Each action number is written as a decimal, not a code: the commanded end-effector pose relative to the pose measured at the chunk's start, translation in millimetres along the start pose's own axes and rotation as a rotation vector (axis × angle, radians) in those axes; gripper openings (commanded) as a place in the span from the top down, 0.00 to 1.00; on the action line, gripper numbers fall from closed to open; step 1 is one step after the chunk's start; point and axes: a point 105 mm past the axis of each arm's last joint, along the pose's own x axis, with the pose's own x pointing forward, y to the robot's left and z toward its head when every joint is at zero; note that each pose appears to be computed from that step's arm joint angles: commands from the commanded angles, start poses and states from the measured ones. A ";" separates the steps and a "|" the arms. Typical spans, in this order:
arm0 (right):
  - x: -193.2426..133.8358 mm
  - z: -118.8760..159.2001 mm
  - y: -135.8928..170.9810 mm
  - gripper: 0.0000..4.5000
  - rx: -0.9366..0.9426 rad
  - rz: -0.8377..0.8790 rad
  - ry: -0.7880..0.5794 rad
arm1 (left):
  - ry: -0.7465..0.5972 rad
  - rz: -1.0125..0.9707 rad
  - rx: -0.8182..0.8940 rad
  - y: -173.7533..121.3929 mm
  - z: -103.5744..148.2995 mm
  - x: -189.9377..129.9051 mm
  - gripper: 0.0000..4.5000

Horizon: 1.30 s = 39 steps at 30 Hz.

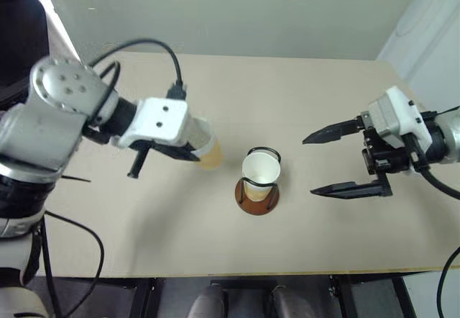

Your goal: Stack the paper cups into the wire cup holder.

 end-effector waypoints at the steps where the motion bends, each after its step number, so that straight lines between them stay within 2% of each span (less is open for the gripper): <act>1: -0.6 5.4 -0.8 0.00 -0.047 -0.020 -0.003 | -0.039 0.003 0.042 -0.6 16.1 -6.9 1.00; 7: -10.2 13.9 -11.1 0.00 -0.085 -0.076 0.001 | -0.074 -0.019 0.082 -5.2 31.2 1.9 1.00; 11: -17.3 23.4 -14.7 0.00 -0.111 -0.118 0.001 | -0.093 -0.040 0.094 -5.5 32.7 5.6 1.00; 17: -20.3 34.6 -12.0 0.00 -0.128 -0.157 -0.016 | -0.102 -0.067 0.126 3.7 31.5 9.3 1.00; 22: -25.5 45.8 -5.7 0.00 -0.150 -0.206 -0.028 | -0.115 -0.089 0.147 22.5 30.3 17.8 1.00; 30: -28.5 42.3 1.9 0.00 -0.128 -0.258 -0.014 | -0.170 -0.167 0.209 30.8 47.2 40.7 1.00; 35: -30.6 41.5 3.6 0.00 -0.114 -0.276 -0.007 | -0.200 -0.198 0.263 26.2 60.4 39.1 1.00; 39: -30.3 40.3 3.9 0.00 -0.106 -0.278 -0.007 | -0.200 -0.214 0.276 28.7 60.9 43.0 1.00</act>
